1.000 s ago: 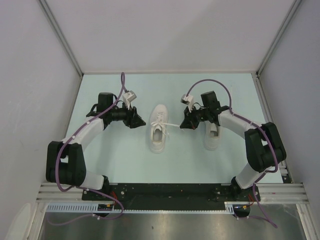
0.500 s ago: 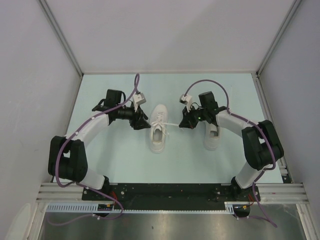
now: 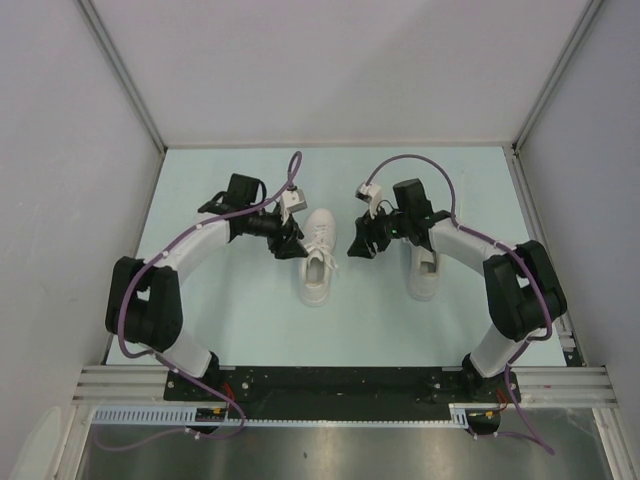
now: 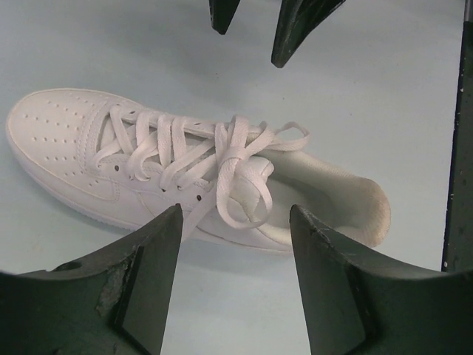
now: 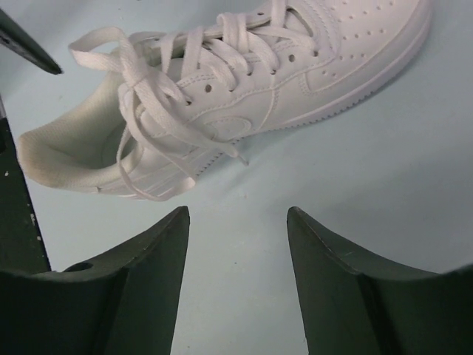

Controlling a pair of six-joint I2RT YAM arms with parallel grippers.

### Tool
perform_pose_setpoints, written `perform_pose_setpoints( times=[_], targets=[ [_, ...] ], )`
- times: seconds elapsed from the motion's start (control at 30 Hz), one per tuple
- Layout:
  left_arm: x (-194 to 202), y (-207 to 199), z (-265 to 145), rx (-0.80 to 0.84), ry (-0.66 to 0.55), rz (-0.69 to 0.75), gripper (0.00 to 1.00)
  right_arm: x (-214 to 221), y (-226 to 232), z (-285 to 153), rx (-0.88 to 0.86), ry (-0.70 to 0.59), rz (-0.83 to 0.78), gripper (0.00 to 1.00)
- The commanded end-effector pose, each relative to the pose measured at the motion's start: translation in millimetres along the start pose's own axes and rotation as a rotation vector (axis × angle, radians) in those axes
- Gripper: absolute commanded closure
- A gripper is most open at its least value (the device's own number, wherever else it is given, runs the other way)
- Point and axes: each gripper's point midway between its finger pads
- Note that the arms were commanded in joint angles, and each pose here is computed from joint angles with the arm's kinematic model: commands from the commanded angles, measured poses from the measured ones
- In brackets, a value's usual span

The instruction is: Tie the shoes

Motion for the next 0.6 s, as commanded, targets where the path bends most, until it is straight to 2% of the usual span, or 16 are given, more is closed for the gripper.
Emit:
perform_pose_setpoints(
  times=[0.0, 0.13, 0.23, 0.3, 0.43, 0.57],
  targets=[
    [-12, 1, 4, 0.019, 0.000, 0.058, 0.36, -41, 21, -3, -0.075, -0.100, -0.057, 0.38],
    [-7, 0, 8, 0.045, 0.030, 0.030, 0.38, -40, 31, 3, -0.109, -0.091, -0.065, 0.36],
    [-7, -1, 8, 0.048, 0.033, 0.027, 0.47, -35, 33, 6, -0.118, -0.078, -0.076, 0.35],
    [-6, -2, 7, 0.053, 0.037, 0.023, 0.56, -33, 35, 7, -0.124, -0.070, -0.073, 0.34],
    [-10, -5, 5, 0.060, 0.036, 0.040, 0.79, -32, 42, 9, -0.152, -0.067, -0.071, 0.23],
    [-16, -7, 3, 0.057, 0.023, 0.053, 0.85, -31, 49, 14, -0.189, -0.074, -0.068, 0.20]
  ],
)
Point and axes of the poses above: each gripper's point midway between its finger pads, its own z axis out along the fingers, its own y axis along the line the jaws close on, x = y × z, and after that the axes turned 14 degrees about -z, right-handed
